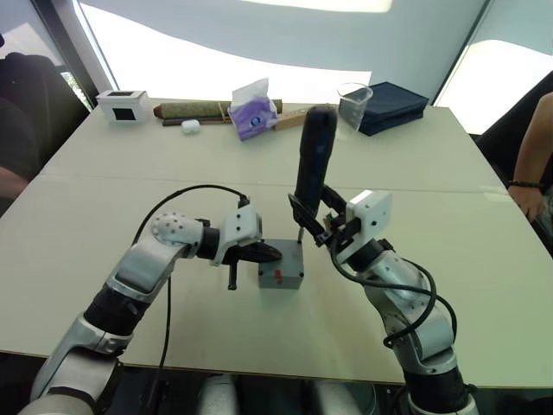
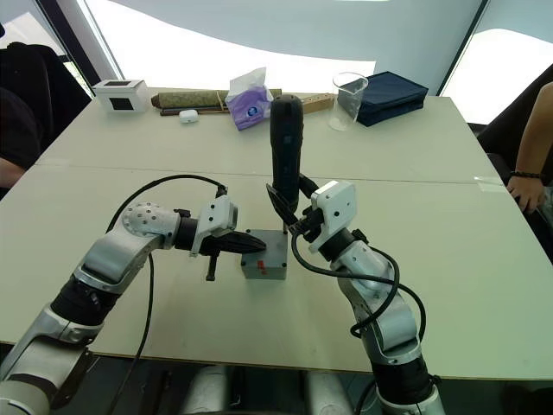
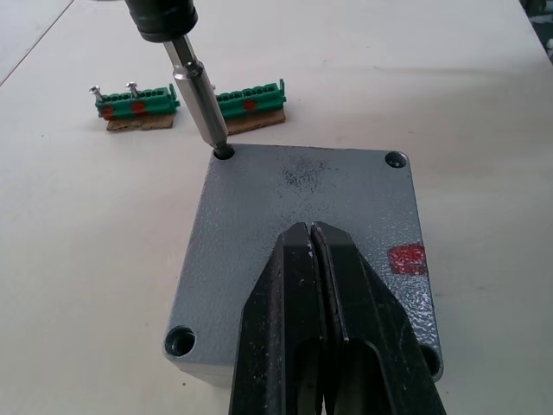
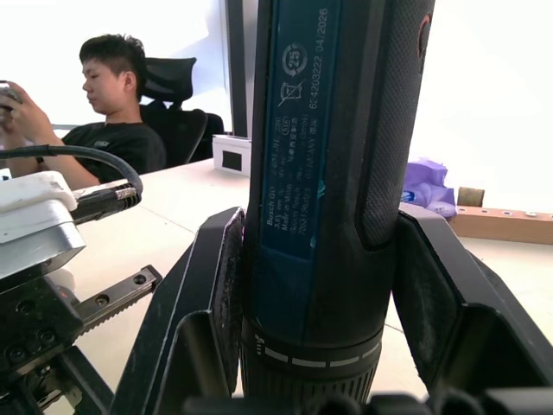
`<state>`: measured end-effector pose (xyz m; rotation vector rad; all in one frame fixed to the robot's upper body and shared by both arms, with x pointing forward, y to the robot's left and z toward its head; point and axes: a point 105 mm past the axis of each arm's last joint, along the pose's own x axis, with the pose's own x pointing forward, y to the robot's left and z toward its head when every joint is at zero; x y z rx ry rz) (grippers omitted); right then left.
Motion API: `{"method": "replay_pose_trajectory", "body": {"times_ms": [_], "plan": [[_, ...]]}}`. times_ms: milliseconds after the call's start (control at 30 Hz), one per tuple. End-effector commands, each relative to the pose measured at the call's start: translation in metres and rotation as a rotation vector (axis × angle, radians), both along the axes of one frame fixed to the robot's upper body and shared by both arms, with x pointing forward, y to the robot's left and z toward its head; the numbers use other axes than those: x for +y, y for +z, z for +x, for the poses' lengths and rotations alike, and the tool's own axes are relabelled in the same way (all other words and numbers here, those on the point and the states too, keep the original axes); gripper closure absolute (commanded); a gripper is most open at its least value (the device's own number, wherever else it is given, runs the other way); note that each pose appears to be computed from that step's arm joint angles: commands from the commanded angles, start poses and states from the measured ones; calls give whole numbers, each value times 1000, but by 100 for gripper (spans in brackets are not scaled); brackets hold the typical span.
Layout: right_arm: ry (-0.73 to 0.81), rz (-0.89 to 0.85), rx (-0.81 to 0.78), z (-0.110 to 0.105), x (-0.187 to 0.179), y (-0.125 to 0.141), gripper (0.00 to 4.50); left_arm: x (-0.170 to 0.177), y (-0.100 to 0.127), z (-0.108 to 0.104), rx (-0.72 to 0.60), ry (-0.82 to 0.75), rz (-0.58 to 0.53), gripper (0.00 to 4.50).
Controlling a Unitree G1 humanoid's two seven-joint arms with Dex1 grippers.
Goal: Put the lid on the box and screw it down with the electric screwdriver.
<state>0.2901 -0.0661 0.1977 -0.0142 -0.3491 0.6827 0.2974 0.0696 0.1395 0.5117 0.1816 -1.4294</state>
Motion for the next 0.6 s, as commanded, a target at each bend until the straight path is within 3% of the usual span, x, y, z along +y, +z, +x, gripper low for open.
{"method": "replay_pose_trajectory", "body": {"times_ms": [33, 600], "plan": [[53, -18, 94, -5, 6, -15, 260, -3, -7, -3, 13, -10, 30, 450], [14, -73, 300, 3, -1, -47, 260, -2, -14, -4, 32, 10, 31, 450]]}}
